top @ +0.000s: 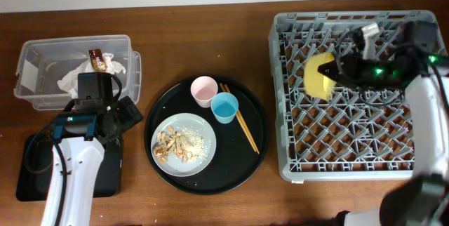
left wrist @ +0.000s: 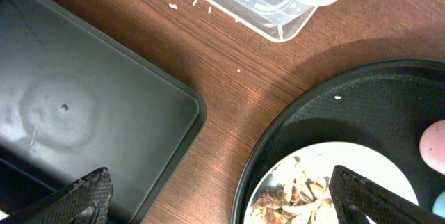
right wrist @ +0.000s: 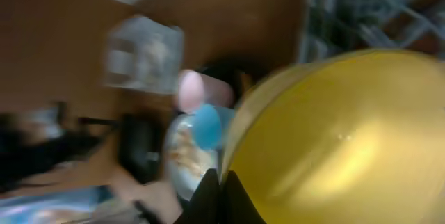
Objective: Sort waste into correct bins and load items into the dishwasher rack
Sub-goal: 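Carry the yellow cup to the rack and set it down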
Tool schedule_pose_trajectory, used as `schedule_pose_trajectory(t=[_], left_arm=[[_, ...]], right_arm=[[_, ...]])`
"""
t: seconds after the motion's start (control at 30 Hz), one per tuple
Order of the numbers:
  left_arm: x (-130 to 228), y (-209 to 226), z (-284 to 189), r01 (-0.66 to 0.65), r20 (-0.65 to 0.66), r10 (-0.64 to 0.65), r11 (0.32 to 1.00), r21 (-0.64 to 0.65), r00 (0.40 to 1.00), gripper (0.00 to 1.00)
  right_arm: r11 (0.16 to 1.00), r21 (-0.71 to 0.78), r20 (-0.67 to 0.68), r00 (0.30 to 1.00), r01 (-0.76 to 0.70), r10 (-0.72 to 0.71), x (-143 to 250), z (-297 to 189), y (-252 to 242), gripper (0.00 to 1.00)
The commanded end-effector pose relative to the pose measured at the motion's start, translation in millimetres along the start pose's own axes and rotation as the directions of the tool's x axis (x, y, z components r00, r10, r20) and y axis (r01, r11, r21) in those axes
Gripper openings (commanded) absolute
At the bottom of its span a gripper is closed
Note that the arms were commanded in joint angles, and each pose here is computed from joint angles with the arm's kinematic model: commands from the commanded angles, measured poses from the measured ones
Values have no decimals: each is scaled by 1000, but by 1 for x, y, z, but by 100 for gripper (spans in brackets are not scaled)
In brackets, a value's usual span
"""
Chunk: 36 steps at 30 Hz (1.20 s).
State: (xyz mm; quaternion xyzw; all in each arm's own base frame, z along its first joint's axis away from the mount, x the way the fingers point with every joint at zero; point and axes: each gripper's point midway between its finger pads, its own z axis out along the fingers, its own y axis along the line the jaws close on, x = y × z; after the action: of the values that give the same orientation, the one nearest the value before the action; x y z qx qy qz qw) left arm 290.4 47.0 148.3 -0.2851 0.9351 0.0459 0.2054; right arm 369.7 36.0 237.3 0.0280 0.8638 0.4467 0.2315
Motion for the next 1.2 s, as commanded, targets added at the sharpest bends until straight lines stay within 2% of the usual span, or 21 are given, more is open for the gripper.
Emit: schedule_pose_trajectory(t=[0.0, 0.03, 0.07, 0.17, 0.2, 0.3, 0.37, 0.43, 0.5, 0.63, 0.77, 0.83, 0.9, 0.97, 1.0, 1.07, 1.17], left_arm=[[-2, 2, -1, 15, 11, -15, 1000, -8, 1000, 99], [-2, 2, -1, 16, 11, -16, 1000, -7, 1000, 99], [-2, 2, -1, 16, 11, -16, 1000, -7, 1000, 99], [-2, 2, -1, 16, 11, -16, 1000, -8, 1000, 99], [-2, 2, -1, 16, 11, -16, 1000, -7, 1000, 99], [-2, 2, -1, 16, 11, -15, 1000, -7, 1000, 99], [-2, 2, -1, 16, 11, -16, 1000, -7, 1000, 99], [-2, 2, -1, 16, 11, -16, 1000, -8, 1000, 99], [-2, 2, -1, 16, 11, -16, 1000, -8, 1000, 99], [-2, 2, -1, 16, 11, -16, 1000, -8, 1000, 99], [-2, 2, -1, 16, 11, -16, 1000, -8, 1000, 99], [-2, 2, -1, 16, 11, -16, 1000, -7, 1000, 99], [-2, 2, -1, 16, 11, -16, 1000, -8, 1000, 99], [-2, 2, -1, 16, 11, -16, 1000, -7, 1000, 99], [-2, 2, -1, 16, 11, -16, 1000, -8, 1000, 99], [-2, 2, -1, 16, 11, -16, 1000, -7, 1000, 99], [-2, 2, -1, 16, 11, -16, 1000, -7, 1000, 99]], right_arm=[[920, -390, 36, 997, -50, 69, -22, 0, 4, 4], [876, -475, 27, 994, -82, 107, -28, 5, -4, 4], [864, -492, 17, 991, -105, 130, -30, 12, -15, 4], [898, -419, 17, 988, -132, 153, -29, 16, -40, 4], [925, -334, 17, 979, -184, 202, -26, 11, -61, 4], [917, -312, 40, 961, -249, 275, -24, -8, -75, 4], [910, -317, 35, 955, -268, 294, -23, -10, -74, 4], [916, -330, 65, 963, -228, 263, -28, -18, -67, 4], [883, -440, 105, 967, -163, 231, -39, -32, -43, 4], [930, -293, 70, 965, -223, 253, -27, -21, -67, 4], [859, -438, 53, 946, -265, 319, -29, -31, -39, 4], [835, -465, 26, 938, -295, 346, -27, -30, -31, 4], [842, -464, -7, 952, -275, 307, -22, -15, -21, 4], [891, -356, -50, 958, -281, 282, -10, 3, -31, 4], [896, -351, -38, 960, -271, 276, -11, 1, -34, 4], [866, -472, 78, 970, -166, 228, -39, -26, -30, 4], [887, -442, 204, 948, -134, 245, -78, -71, -63, 4]])
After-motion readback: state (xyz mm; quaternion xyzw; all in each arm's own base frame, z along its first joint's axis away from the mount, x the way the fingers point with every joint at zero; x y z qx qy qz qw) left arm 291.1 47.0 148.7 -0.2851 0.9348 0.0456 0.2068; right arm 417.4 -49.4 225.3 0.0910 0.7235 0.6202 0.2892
